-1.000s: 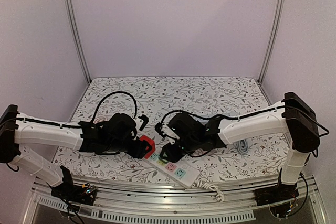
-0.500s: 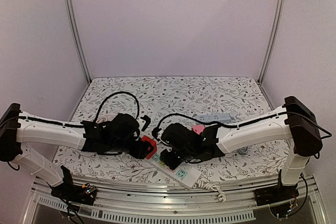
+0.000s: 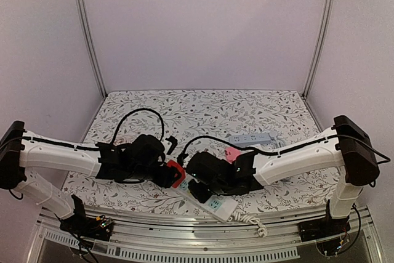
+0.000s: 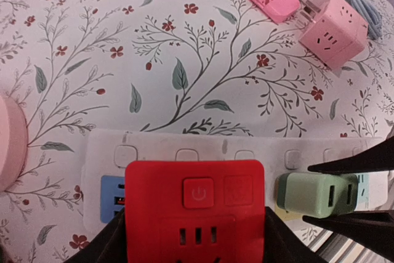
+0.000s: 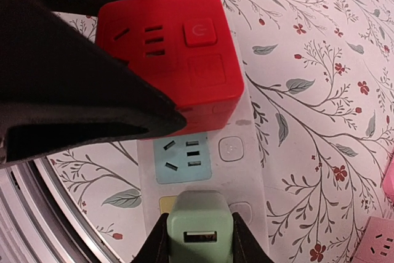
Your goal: Pull the plug off the socket
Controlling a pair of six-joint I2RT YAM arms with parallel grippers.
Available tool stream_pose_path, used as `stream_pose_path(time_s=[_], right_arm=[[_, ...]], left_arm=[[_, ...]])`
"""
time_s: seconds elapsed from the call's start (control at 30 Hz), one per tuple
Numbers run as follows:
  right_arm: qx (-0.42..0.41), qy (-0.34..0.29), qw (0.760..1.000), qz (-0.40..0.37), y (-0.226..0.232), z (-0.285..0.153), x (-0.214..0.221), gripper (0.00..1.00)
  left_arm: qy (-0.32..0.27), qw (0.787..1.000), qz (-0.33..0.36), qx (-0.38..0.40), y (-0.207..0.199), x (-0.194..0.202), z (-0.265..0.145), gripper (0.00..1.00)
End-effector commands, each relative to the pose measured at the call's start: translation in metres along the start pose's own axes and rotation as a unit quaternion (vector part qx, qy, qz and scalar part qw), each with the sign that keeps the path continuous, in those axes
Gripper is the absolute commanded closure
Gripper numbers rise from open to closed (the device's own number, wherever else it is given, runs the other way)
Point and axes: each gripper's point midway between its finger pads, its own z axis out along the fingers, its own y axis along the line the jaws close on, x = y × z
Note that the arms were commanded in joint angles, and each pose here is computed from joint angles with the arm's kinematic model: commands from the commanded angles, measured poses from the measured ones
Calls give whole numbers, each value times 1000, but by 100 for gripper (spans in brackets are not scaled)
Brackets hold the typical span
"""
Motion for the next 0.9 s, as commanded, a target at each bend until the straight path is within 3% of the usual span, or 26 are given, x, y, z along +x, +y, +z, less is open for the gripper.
stream_pose_path(time_s=[0.0,0.2,0.4,0.87], right_arm=[[-21,-33,998,42,-6,-19,-27,87],[-70,-29,993,91,-14,-15,-31,86],[-72,-20,994,80,-12,-9,-28,86],[7,-28,1000,9,-3,-17,-20,87]], left_arm=[[29,998,24,-57,15,18,1,55],[38,996,45,-70,9,26,5,55],[42,994,58,-78,5,25,7,55],[52,995,59,-59,-1,27,3,55]])
